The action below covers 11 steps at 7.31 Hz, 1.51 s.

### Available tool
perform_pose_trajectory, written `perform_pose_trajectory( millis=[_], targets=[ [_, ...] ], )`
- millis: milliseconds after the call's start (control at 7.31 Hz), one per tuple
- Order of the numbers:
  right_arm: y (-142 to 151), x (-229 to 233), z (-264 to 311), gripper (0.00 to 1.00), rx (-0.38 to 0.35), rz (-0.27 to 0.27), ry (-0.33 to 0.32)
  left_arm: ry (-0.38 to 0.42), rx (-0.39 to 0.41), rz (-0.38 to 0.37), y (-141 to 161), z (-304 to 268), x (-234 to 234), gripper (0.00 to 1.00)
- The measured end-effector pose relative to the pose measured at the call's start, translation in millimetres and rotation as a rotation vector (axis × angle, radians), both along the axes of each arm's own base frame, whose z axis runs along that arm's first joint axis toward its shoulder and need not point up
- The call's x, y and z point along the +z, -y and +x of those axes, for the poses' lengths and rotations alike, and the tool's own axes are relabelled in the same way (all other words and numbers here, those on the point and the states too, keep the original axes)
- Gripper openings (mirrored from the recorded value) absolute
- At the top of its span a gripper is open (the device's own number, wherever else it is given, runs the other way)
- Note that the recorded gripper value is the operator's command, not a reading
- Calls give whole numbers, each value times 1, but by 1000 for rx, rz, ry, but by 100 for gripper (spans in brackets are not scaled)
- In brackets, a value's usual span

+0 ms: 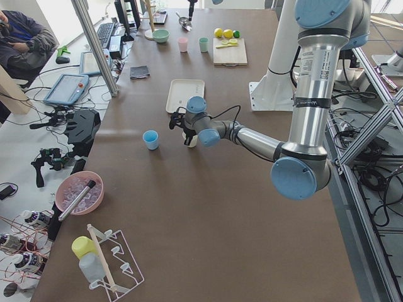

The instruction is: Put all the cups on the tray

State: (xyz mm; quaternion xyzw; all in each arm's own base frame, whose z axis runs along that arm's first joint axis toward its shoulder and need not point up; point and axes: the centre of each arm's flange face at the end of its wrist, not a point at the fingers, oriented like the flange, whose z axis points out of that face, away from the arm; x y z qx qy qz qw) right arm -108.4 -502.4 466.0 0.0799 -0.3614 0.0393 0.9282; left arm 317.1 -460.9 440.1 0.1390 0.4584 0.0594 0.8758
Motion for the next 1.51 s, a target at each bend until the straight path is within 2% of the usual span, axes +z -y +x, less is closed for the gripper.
perform_pose_trajectory(
  millis=[411,684,958,1368,1505],
  targets=[
    [1,2,0,100,0,-6,-2,-9,2,-18,34,46,-104,0],
    [1,4,-2,100,-2,-8,-3,-14,12,-55,33,94,-155,0],
    [1,4,-2,100,-3,-9,-4,-5,1,-54,21,139,-176,0],
    [1,5,-3,100,-6,-9,-4,4,-13,-54,4,172,-186,0],
    [1,5,-4,100,-8,-7,-4,8,-20,-48,1,180,-188,56]
  ],
)
